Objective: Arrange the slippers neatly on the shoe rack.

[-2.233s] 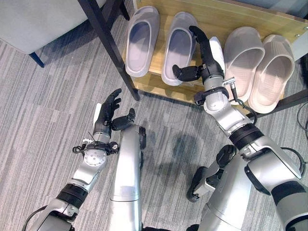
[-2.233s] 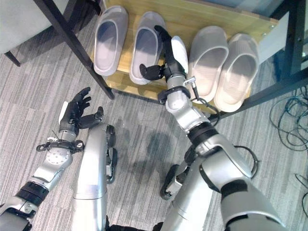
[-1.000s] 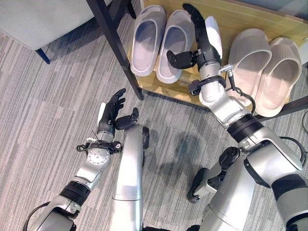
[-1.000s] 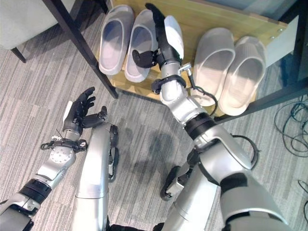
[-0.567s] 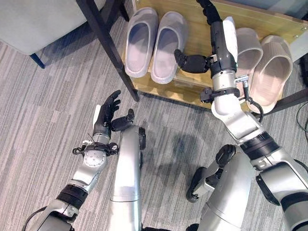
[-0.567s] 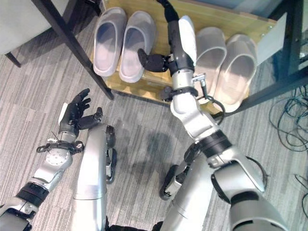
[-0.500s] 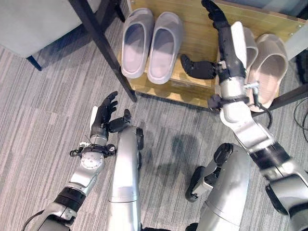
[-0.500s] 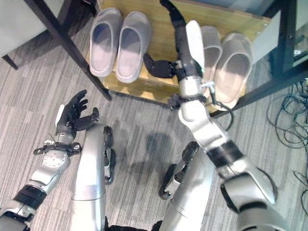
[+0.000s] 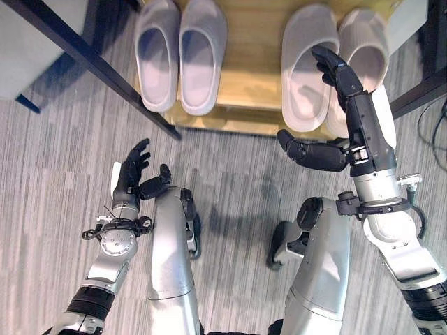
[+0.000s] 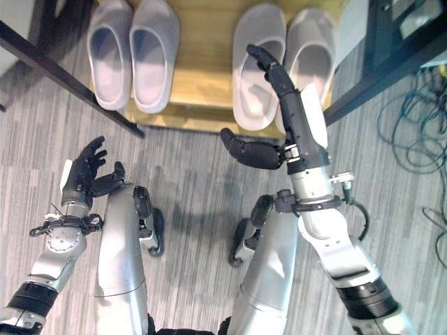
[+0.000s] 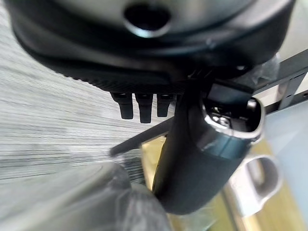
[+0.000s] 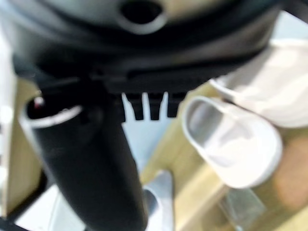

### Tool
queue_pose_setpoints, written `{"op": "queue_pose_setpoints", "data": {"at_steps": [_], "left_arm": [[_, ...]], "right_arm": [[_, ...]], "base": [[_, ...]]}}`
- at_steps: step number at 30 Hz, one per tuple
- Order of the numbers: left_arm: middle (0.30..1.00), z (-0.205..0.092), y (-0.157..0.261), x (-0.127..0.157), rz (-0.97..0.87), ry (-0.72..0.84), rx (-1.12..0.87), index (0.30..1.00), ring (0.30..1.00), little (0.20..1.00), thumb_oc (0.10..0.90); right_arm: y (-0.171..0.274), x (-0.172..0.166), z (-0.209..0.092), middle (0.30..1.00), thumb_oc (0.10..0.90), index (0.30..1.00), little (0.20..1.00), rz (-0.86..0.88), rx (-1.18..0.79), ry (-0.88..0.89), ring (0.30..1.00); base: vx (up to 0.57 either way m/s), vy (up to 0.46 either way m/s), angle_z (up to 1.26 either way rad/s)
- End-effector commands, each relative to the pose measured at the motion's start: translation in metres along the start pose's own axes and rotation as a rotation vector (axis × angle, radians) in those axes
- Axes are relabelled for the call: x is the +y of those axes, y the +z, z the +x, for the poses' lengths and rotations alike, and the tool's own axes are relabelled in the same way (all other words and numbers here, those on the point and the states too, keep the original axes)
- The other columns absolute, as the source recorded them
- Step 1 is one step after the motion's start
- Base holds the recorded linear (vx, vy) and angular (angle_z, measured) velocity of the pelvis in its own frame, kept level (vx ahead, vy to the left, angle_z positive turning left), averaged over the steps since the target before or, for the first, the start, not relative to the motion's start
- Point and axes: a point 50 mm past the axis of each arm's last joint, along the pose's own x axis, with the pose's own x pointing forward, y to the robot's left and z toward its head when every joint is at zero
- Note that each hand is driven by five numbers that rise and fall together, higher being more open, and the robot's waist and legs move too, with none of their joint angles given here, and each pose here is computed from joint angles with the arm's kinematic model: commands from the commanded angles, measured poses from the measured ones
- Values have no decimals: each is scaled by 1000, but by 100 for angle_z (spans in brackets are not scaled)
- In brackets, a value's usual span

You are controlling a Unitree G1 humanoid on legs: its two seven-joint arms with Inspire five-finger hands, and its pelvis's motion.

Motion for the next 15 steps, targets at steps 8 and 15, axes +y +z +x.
{"op": "queue_pose_setpoints", "data": {"at_steps": [8,15], "left_arm": [[900,-42,-35,-21,90,-238,71,900,900,900,800],[900,-81,-78,-33,192,-423,258,900,900,900,800]], "right_arm": [[-41,16,-60,900,800,900,900,-31,227,204,900],[-107,66,-169,900,800,900,900,-31,741,486,900]], "base": [[-109,47,1],[12,-37,6]]}}
